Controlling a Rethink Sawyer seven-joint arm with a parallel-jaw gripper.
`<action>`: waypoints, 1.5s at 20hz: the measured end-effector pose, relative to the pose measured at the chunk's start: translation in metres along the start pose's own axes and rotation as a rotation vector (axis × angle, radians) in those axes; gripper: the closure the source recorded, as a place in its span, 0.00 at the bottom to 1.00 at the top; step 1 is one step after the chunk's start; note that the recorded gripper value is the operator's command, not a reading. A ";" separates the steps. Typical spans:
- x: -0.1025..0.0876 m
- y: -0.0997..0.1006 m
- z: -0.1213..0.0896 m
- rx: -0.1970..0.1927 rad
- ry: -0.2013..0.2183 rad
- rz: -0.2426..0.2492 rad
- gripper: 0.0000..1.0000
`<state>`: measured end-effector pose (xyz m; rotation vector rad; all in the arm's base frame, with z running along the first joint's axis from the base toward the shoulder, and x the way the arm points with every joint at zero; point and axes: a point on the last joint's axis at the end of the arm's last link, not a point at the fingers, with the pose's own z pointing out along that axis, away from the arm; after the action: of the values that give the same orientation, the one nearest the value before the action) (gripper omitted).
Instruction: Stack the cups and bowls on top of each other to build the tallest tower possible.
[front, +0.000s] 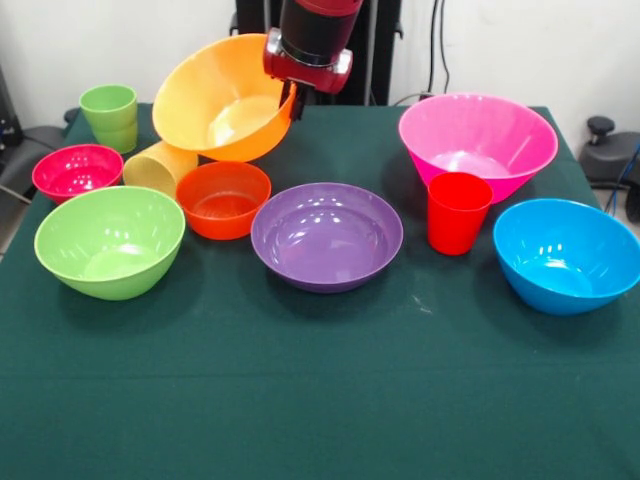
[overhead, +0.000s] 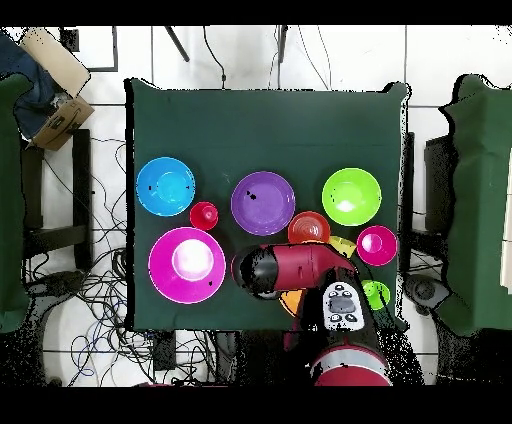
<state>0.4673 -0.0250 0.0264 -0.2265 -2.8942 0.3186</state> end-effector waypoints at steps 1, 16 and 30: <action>-0.002 0.000 -0.001 -0.001 -0.004 -0.001 1.00; -0.014 0.018 -0.008 -0.031 -0.032 -0.024 1.00; -0.015 0.026 -0.008 -0.036 -0.054 -0.039 1.00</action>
<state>0.4870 -0.0008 0.0252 -0.1691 -2.9552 0.2703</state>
